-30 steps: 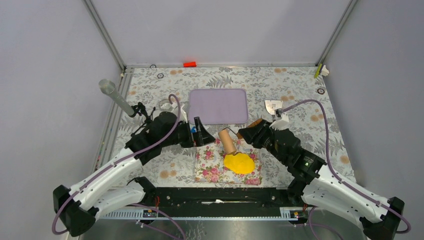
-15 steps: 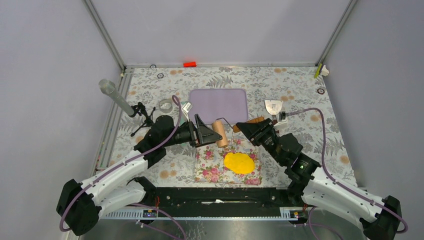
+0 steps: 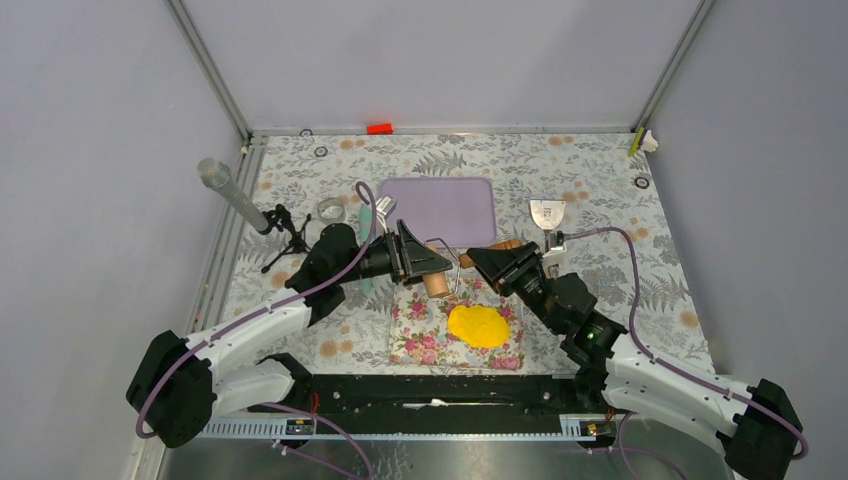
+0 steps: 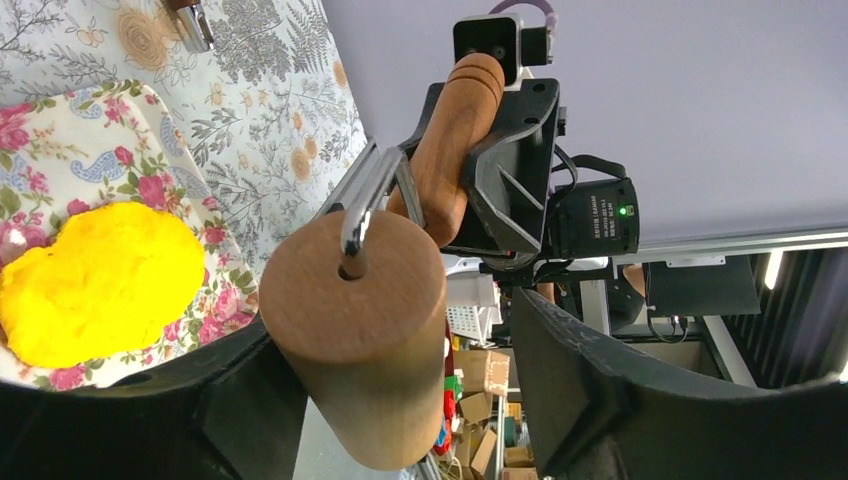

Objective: Roll out the dumpling wrappers from the dough
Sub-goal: Flatten out the dough on the work surface.

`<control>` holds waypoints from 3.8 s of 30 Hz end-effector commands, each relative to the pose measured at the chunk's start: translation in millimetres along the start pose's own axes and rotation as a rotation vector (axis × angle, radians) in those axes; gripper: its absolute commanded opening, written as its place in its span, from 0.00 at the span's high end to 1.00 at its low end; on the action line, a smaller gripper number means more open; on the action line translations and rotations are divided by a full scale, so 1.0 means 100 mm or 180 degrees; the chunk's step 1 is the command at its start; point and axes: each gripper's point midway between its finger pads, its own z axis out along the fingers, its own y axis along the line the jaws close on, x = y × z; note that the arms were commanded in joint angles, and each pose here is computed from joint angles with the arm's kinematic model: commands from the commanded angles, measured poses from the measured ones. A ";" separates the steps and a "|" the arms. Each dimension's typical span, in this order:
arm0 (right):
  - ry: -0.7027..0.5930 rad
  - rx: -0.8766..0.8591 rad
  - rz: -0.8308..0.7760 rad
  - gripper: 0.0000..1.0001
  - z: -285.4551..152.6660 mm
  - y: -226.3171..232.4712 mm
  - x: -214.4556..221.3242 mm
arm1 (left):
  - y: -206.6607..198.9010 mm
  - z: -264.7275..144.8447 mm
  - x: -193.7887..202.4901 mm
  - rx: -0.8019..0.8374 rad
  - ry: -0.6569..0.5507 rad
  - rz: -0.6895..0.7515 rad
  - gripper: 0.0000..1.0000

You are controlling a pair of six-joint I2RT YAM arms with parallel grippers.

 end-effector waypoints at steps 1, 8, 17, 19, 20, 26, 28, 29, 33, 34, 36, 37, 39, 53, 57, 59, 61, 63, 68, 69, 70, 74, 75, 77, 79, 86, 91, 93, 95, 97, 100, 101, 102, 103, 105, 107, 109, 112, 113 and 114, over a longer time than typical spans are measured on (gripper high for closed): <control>-0.0079 -0.0529 0.0350 1.00 -0.02 0.44 -0.09 | -0.43 0.01 -0.13 0.0400 -0.0074 0.0267 0.38; 0.0281 -0.0372 0.0202 0.91 -0.16 0.24 0.11 | -0.35 -0.02 -0.19 0.0166 0.0095 0.0423 1.00; 0.0636 -0.0568 -0.0789 0.15 -0.57 0.48 0.15 | -0.53 -0.21 -0.13 0.0209 0.0702 0.0660 1.00; 0.0809 -0.0627 -0.0942 0.13 -0.62 0.55 0.23 | -0.59 -0.23 -0.12 0.0257 0.0759 0.0687 1.00; 0.0893 -0.0650 -0.1005 0.13 -0.63 0.58 0.26 | -0.63 -0.25 -0.11 0.0284 0.0784 0.0712 1.00; 0.1017 -0.0558 -0.1217 0.09 -0.63 0.59 0.29 | -0.85 -0.34 -0.14 0.0415 0.0801 0.0864 1.00; 0.0869 -0.0527 -0.1243 0.08 -0.64 0.58 0.21 | -0.93 -0.36 -0.14 0.0440 0.0827 0.0901 1.00; 0.0805 -0.0535 -0.1286 0.05 -0.64 0.58 0.17 | -0.96 -0.38 -0.13 0.0453 0.0848 0.0906 1.00; 0.0980 -0.0725 -0.1656 0.00 -0.67 0.66 0.25 | -1.05 -0.47 -0.05 0.0425 0.1051 0.1000 1.00; 0.1067 -0.0783 -0.1739 0.00 -0.66 0.69 0.29 | -1.08 -0.48 -0.06 0.0417 0.1061 0.1125 1.00; 0.1185 -0.0898 -0.1855 0.00 -0.63 0.74 0.36 | -1.12 -0.56 -0.01 0.0335 0.1132 0.1217 1.00; 0.1233 -0.0971 -0.1899 0.00 -0.60 0.78 0.38 | -1.18 -0.60 0.01 0.0369 0.1150 0.1314 1.00; 0.1400 -0.1162 -0.1988 0.01 -0.55 0.85 0.46 | -1.26 -0.69 0.05 0.0379 0.1184 0.1499 1.00; 0.1643 -0.1759 -0.1830 0.00 -0.13 1.03 0.33 | -0.64 -0.98 -0.25 -0.1827 0.0844 0.2345 1.00; 0.1803 -0.1980 -0.1921 0.00 -0.22 1.06 0.39 | -0.72 -1.00 -0.28 -0.1893 0.0700 0.2525 1.00; 0.1876 -0.2118 -0.1965 0.00 -0.28 1.08 0.43 | -0.80 -1.03 -0.27 -0.1817 0.0678 0.2638 1.00; 0.1950 -0.2234 -0.2006 0.00 -0.32 1.09 0.46 | -0.88 -1.07 -0.24 -0.1708 0.0676 0.2786 1.00; 0.1971 -0.2336 -0.2039 0.00 -0.36 1.10 0.48 | -0.94 -1.12 -0.21 -0.1604 0.0679 0.2930 1.00; 0.1820 -0.2574 -0.2287 0.01 -0.38 1.13 0.46 | -1.02 -1.22 -0.14 -0.1437 0.0729 0.3216 1.00; 0.1709 -0.2604 -0.2301 0.01 -0.39 1.10 0.45 | -1.02 -1.24 -0.13 -0.1425 0.0739 0.3251 1.00; 0.1570 -0.2632 -0.2336 0.00 -0.38 1.11 0.42 | -1.04 -1.25 -0.12 -0.1404 0.0743 0.3289 1.00; 0.1353 -0.2632 -0.2530 0.00 -0.33 1.08 0.36 | -1.07 -1.24 -0.06 -0.1276 0.0827 0.3365 1.00; 0.1286 -0.2694 -0.2559 0.00 -0.34 1.08 0.36 | -1.09 -1.24 -0.04 -0.1232 0.0853 0.3386 1.00; 0.1189 -0.2856 -0.2569 0.01 -0.39 1.09 0.36 | -1.11 -1.22 -0.01 -0.1169 0.0892 0.3410 1.00; 0.1244 -0.2933 -0.2532 0.01 -0.39 1.09 0.39 | -1.14 -1.19 0.02 -0.1105 0.0935 0.3461 1.00; 0.1360 -0.3196 -0.2319 0.02 -0.36 1.09 0.45 | -1.28 -1.17 0.07 -0.0915 0.0970 0.3715 1.00; 0.1137 -0.3341 -0.2504 0.02 -0.32 1.09 0.45 | -1.43 -1.19 0.10 -0.0777 0.0932 0.3837 1.00; 0.1119 -0.3361 -0.2536 0.01 -0.30 1.11 0.45 | -1.48 -1.19 0.12 -0.0702 0.0933 0.3844 1.00; 0.1111 -0.3373 -0.2547 0.00 -0.29 1.12 0.45 | -1.53 -1.20 0.14 -0.0662 0.0921 0.3842 1.00; 0.1168 -0.3387 -0.2516 0.00 -0.29 1.13 0.47 | -1.58 -1.20 0.15 -0.0630 0.0905 0.3831 1.00; 0.1346 -0.3530 -0.2509 0.00 -0.39 1.17 0.59 | -1.67 -1.19 0.19 -0.0539 0.0890 0.3831 1.00; 0.1397 -0.3596 -0.2517 0.00 -0.43 1.19 0.65 | -1.69 -1.19 0.20 -0.0515 0.0891 0.3835 1.00; 0.1434 -0.3643 -0.2518 0.00 -0.46 1.20 0.69 | -1.71 -1.18 0.20 -0.0504 0.0887 0.3841 1.00; 0.1457 -0.3681 -0.2510 0.00 -0.48 1.21 0.73 | -1.71 -1.18 0.21 -0.0503 0.0892 0.3845 1.00; 0.1486 -0.3726 -0.2481 0.00 -0.50 1.24 0.78 | -1.72 -1.17 0.21 -0.0510 0.0890 0.3854 1.00; 0.1372 -0.3686 -0.2390 0.00 -0.47 1.29 0.74 | -1.73 -1.18 0.22 -0.0498 0.0892 0.3866 1.00; 0.1229 -0.3640 -0.2320 0.00 -0.46 1.33 0.68 | -1.73 -1.19 0.23 -0.0499 0.0890 0.3877 1.00; 0.1037 -0.3592 -0.2188 0.00 -0.45 1.43 0.59 | -1.76 -1.23 0.26 -0.0461 0.0886 0.3887 1.00; 0.0977 -0.3593 -0.2160 0.00 -0.45 1.47 0.56 | -1.77 -1.25 0.26 -0.0448 0.0882 0.3892 1.00; 0.0907 -0.3594 -0.2120 0.00 -0.46 1.51 0.53 | -1.78 -1.26 0.27 -0.0439 0.0883 0.3893 1.00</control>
